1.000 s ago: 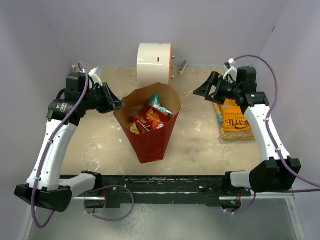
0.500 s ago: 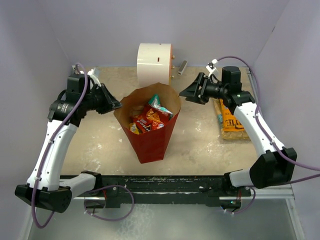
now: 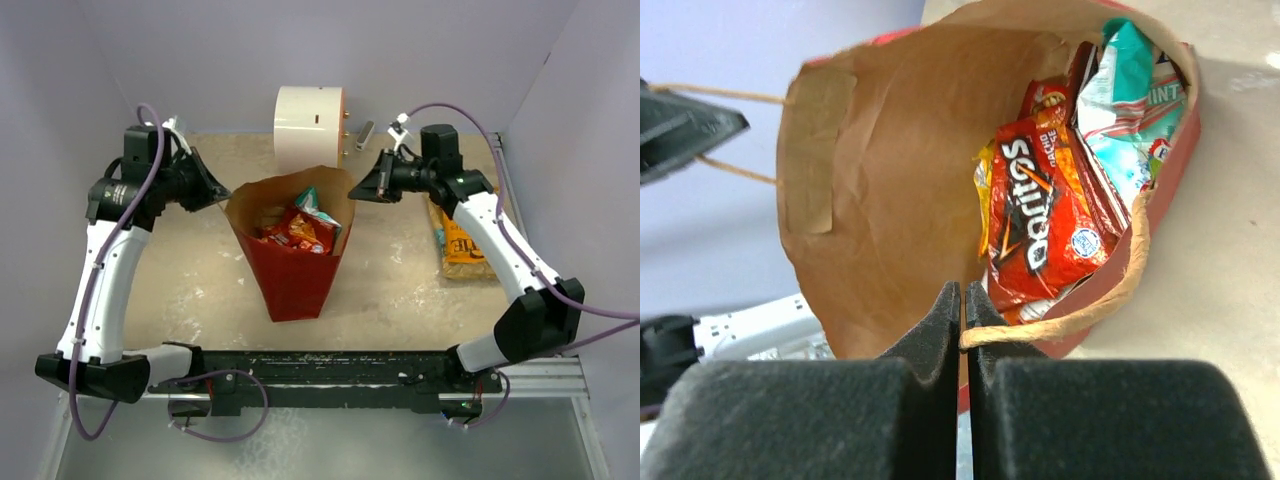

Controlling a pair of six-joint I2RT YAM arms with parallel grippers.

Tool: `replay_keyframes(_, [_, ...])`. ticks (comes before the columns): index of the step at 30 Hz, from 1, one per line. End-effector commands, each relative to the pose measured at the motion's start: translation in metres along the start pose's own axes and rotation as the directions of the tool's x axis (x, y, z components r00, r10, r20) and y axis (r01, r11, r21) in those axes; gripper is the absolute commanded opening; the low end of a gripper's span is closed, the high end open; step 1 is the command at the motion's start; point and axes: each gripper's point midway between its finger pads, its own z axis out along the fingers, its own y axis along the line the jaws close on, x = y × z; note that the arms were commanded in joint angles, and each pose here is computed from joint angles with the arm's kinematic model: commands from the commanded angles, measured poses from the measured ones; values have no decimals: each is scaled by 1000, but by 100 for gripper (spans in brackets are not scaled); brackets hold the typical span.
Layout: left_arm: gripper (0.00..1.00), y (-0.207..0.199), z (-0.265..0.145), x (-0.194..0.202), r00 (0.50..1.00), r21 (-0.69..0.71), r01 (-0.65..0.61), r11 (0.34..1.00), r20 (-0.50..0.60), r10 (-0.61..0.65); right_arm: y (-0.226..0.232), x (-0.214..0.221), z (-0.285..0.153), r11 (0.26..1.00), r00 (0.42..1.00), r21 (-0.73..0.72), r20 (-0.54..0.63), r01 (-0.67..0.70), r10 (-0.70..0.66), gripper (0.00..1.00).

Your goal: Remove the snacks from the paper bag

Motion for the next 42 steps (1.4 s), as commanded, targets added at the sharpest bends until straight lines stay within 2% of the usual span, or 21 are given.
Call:
replay_keyframes(1, [0, -10, -34, -60, 974, -51, -91, 995, 201, 100, 57, 7, 14, 978, 983, -109, -33, 175, -180, 0])
replay_keyframes(7, [0, -13, -47, -101, 942, -113, -132, 985, 295, 160, 96, 37, 54, 960, 973, -214, -100, 181, -206, 0])
replay_keyframes(11, [0, -32, -40, -104, 937, -18, -182, 983, 301, 179, 86, 57, 72, 961, 963, -214, -166, 174, -212, 0])
replay_keyframes(17, [0, -53, -15, -52, 979, 265, -159, 951, 168, 117, 27, 102, 72, 970, 918, -104, -315, 219, -241, 1])
replay_keyframes(20, [0, -70, -19, -25, 989, 433, -140, 890, 107, 104, 12, 129, 64, 967, 890, -111, -379, 229, -254, 2])
replay_keyframes(26, [0, -81, -25, 7, 999, 588, -33, 808, 1, 40, -25, 175, 47, 972, 853, -53, -470, 228, -226, 3])
replay_keyframes(30, [0, -84, -21, 28, 998, 607, 44, 793, -70, -2, -42, 194, 42, 977, 851, -30, -486, 209, -197, 3])
replay_keyframes(33, [0, -103, -11, 53, 993, 608, 54, 792, -118, 23, -49, 207, 44, 985, 855, -36, -490, 171, -166, 3])
replay_keyframes(36, [0, -116, 5, 80, 980, 587, 86, 805, -194, 36, -50, 216, 48, 988, 855, -52, -496, 147, -153, 4])
replay_keyframes(42, [0, -123, 14, 112, 969, 550, 89, 830, -242, 57, -60, 231, 48, 983, 844, -27, -509, 180, -168, 5])
